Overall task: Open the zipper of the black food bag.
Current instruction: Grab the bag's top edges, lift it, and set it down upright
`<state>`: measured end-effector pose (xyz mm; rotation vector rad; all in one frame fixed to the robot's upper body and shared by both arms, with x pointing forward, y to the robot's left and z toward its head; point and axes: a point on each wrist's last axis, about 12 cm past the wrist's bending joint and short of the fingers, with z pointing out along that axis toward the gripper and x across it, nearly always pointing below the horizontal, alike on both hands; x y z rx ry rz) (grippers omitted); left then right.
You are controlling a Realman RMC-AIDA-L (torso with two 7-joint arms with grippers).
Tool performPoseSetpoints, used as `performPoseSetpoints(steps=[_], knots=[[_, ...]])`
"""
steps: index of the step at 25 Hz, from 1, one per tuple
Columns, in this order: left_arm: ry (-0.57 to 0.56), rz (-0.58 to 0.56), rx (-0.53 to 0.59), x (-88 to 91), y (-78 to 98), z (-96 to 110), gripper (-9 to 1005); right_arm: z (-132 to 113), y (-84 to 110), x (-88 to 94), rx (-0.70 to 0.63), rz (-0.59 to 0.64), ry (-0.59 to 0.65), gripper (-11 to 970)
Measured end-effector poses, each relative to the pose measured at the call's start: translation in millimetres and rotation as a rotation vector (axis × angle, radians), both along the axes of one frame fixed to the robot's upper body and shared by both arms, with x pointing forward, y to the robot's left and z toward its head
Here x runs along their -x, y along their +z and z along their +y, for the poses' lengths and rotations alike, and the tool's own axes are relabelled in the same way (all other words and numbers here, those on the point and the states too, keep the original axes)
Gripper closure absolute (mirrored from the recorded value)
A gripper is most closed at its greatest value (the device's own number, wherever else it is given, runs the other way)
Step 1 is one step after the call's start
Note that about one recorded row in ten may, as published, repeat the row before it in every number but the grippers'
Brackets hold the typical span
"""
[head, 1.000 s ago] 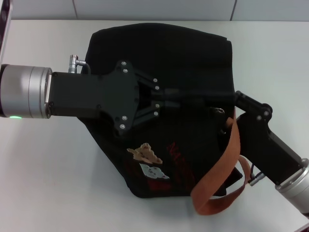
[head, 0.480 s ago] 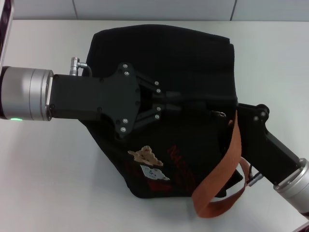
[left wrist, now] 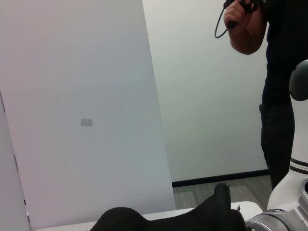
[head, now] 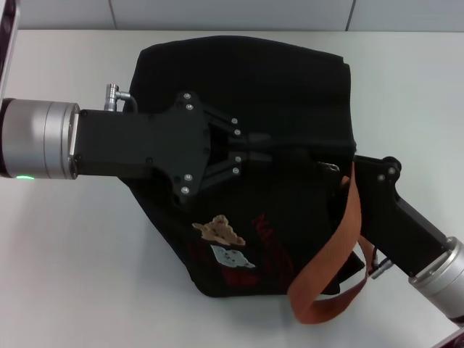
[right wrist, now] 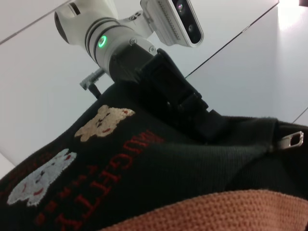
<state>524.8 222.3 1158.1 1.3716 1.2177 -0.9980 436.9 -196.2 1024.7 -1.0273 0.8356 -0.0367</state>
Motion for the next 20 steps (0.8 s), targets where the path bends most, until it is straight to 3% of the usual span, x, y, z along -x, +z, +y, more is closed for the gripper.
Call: performPoseSetpoints(steps=[10, 20], knots=[[0.05, 0.002, 0.025, 1.0, -2.4, 12, 890, -1, -2.6, -1.9, 0.019, 0.014, -0.012, 962], [0.169, 0.032, 0.082, 4.9, -16.1, 39, 890, -5, -10.2, -1.5, 0.058, 0.058, -0.037, 962]])
